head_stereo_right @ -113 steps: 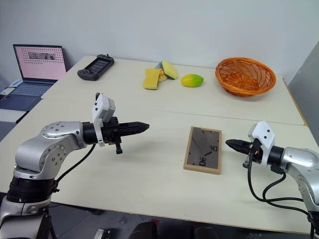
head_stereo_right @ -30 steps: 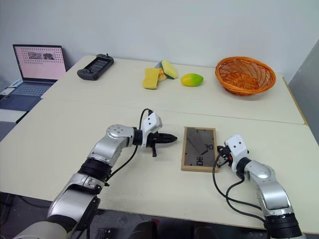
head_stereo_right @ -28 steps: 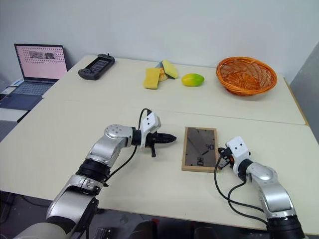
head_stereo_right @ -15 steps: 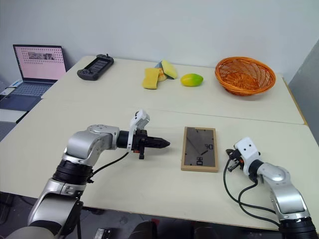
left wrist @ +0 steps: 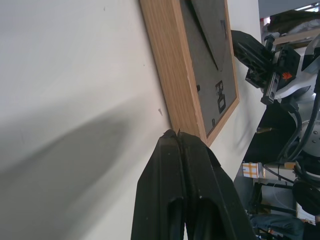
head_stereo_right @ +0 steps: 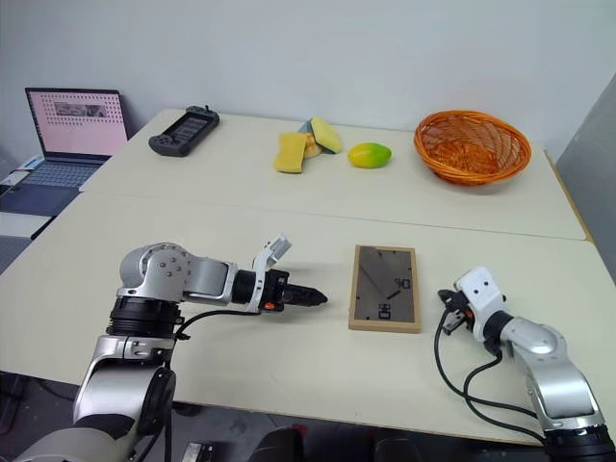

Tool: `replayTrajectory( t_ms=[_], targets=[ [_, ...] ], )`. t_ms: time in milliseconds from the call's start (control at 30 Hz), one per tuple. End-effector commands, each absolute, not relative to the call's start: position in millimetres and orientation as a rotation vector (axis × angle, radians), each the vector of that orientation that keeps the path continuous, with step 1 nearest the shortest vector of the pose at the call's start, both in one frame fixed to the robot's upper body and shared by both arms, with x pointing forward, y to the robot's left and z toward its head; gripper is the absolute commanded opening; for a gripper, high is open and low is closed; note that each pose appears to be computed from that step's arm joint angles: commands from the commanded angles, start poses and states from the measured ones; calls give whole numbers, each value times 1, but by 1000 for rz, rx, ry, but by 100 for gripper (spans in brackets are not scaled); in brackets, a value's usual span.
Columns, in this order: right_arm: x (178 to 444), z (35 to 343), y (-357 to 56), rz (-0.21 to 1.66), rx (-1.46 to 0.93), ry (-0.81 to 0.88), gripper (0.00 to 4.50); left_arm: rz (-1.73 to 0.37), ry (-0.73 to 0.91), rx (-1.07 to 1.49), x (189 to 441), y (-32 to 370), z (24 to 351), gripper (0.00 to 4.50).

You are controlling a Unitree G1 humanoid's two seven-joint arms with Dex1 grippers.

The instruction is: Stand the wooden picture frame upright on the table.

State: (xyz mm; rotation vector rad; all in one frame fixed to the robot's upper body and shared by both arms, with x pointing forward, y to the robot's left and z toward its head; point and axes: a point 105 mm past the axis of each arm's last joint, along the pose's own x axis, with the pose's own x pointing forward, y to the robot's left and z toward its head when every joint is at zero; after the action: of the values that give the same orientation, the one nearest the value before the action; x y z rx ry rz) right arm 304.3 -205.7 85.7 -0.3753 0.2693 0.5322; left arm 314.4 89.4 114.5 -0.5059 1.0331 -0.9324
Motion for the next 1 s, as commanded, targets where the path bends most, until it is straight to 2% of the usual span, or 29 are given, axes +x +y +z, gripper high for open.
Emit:
replayTrajectory(
  t_ms=[33,133,367,467,567,1000],
  targets=[
    [303,97,-201,533,-397,219,0,-927,1048,-552,310,89,114,4],
    [303,95,-197,541,-395,220,0,-927,1046,-566,309,84,116,53],
    [301,96,-193,549,-396,221,0,-914,1050,-607,312,75,120,227],
    [300,96,-194,549,-399,222,0,-915,1059,-613,313,74,123,281],
    [299,96,-195,546,-399,224,0,-903,1051,-642,320,74,130,356],
    [295,92,-175,578,-396,221,0,-907,1166,-720,321,54,124,356]
  ],
)
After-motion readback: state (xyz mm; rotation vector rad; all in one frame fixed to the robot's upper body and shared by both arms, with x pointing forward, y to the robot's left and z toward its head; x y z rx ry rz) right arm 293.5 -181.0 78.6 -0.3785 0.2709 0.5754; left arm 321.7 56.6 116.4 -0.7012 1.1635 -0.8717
